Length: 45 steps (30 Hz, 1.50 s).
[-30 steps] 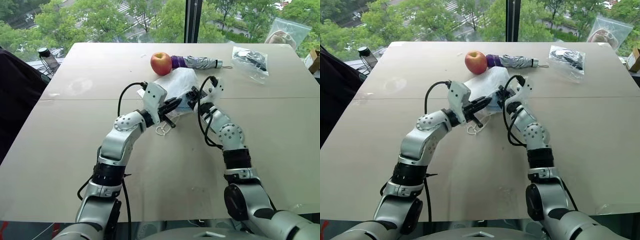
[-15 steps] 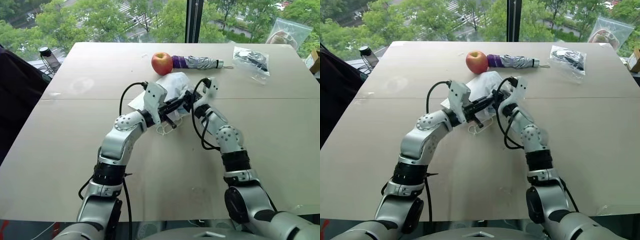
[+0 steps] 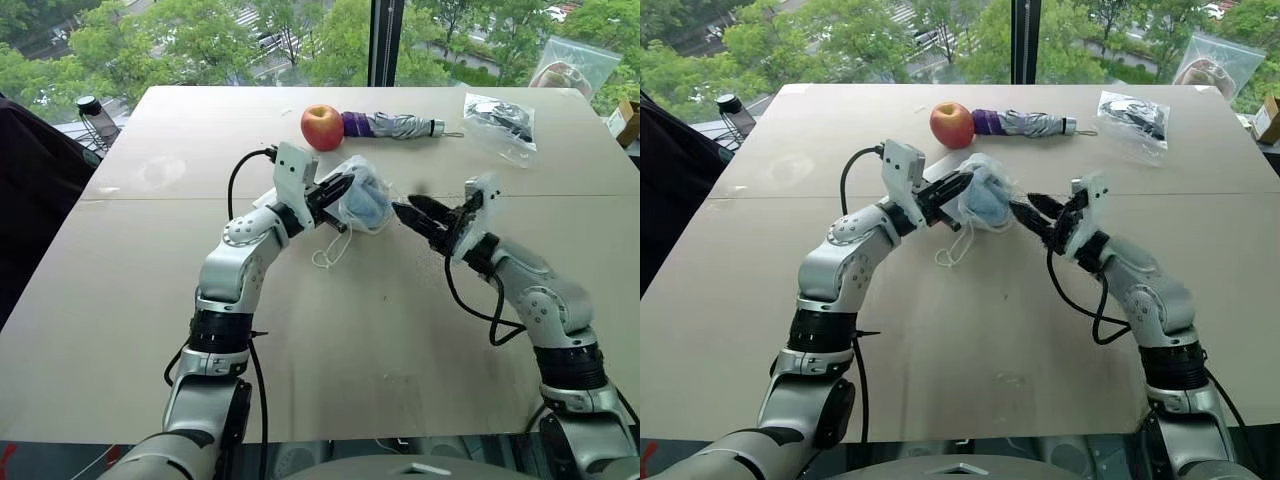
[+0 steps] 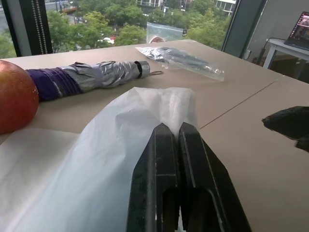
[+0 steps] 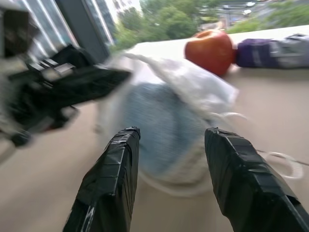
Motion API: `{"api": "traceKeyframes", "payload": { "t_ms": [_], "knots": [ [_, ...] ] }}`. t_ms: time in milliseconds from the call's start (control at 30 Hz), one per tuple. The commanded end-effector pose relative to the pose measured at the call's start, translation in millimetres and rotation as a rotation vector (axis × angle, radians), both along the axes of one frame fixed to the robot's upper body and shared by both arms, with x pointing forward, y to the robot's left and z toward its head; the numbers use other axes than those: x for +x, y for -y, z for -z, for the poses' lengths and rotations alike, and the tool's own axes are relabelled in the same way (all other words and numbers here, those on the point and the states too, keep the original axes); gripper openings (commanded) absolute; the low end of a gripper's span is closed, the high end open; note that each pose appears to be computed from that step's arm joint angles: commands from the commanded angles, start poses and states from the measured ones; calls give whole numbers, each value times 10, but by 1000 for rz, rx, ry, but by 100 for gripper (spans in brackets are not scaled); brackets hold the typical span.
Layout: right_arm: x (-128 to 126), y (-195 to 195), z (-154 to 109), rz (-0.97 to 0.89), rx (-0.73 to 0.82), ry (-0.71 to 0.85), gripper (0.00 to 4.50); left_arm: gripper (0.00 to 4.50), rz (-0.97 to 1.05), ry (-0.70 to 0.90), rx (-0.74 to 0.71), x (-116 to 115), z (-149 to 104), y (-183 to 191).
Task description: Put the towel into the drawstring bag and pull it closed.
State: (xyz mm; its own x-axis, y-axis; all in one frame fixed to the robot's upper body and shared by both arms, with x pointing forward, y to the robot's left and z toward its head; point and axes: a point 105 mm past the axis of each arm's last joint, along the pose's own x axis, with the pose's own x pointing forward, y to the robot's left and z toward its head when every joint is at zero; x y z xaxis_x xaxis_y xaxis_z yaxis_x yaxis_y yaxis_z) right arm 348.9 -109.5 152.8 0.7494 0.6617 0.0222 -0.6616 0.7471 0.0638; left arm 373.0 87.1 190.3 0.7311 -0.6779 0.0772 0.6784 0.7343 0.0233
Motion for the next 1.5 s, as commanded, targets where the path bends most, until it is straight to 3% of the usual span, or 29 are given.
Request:
{"api": "traceKeyframes", "payload": {
  "t_ms": [33,233,500,533,667,700,800,933,1100,1167,1233,1300,1400,1500],
  "knots": [
    [146,27,119,67,-210,122,230,0,5,58,-22,-19,-146,9],
    [403,-133,265,100,-289,176,230,0,11,60,-7,-38,-130,17],
    [843,-163,192,318,-173,193,230,0,1,59,0,-58,-131,-9],
    [878,-129,147,350,-155,209,178,0,0,58,1,-62,-129,-11],
    [943,91,-171,483,-38,308,15,0,-8,60,3,-65,-142,-29],
    [943,158,-257,511,-19,335,6,0,-11,60,3,-63,-147,-35],
    [913,293,-541,552,44,406,6,0,-22,71,-39,-59,-263,-58],
    [821,359,-1020,545,95,504,6,0,-27,41,-355,-15,-769,-189],
    [661,473,-1586,569,230,605,6,0,35,12,-556,-59,-1162,-253],
    [665,465,-1588,565,228,603,6,0,44,-35,-550,-40,-1057,-227],
    [685,440,-1524,556,187,600,6,0,-15,-93,-434,44,-768,-199],
    [600,365,-1696,511,250,639,6,0,-45,-118,-365,65,-620,-172],
    [486,318,-1944,480,332,686,6,0,55,-81,-516,-73,-895,-132],
    [520,318,-1906,482,309,668,6,0,52,-64,-538,-68,-963,-187]
  ]
}}
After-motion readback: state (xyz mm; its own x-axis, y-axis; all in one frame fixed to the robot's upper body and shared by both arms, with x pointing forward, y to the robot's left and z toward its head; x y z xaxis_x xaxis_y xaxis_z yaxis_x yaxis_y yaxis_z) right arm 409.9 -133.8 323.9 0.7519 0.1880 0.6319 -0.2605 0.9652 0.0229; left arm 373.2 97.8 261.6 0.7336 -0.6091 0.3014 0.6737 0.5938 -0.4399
